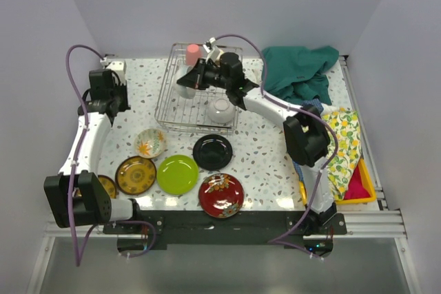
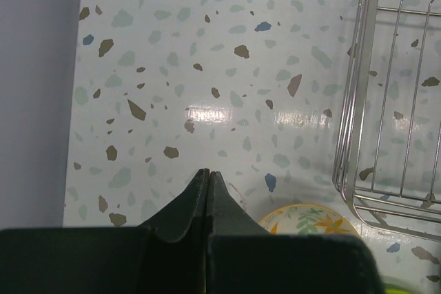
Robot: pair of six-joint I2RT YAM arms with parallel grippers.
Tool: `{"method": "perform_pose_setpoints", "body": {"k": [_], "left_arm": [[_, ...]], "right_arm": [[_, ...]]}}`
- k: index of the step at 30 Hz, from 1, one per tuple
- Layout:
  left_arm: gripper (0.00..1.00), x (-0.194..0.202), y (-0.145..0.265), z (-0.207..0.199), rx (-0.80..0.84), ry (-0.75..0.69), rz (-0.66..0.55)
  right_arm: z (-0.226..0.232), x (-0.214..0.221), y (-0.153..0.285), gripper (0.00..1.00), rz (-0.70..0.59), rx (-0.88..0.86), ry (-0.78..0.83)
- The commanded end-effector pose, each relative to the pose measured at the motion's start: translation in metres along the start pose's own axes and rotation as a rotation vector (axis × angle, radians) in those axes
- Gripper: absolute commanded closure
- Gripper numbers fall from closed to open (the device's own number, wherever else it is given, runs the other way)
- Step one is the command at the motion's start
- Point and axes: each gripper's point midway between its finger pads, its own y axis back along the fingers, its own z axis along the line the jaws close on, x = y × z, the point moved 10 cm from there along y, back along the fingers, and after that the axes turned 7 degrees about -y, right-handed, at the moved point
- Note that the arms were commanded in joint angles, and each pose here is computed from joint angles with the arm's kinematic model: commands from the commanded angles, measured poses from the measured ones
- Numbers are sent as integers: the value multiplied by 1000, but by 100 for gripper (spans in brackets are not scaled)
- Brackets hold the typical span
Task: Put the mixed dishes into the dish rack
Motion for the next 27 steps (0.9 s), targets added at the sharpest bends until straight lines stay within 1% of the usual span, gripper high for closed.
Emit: {"method": "perform_pose_setpoints", "body": {"k": [1,2,9,19,27], "left_arm": [[100,5,3,2,15,36,-2],[100,8,3,3,13,39,8],[100,16,0,2,36,40,31],[100,29,-2,2,51,43,69],[100,29,-11,0,69,62,60]], "right_arm": [[31,-19,-14,100,-68,-218,7],[20,-14,-20,100,-56,-214,-4],[15,-2,-46,100,-28,-262,-6],[-13,11,-65,100,-16,-256,-44],[-26,21,-69,100,6,-248,-66]]}}
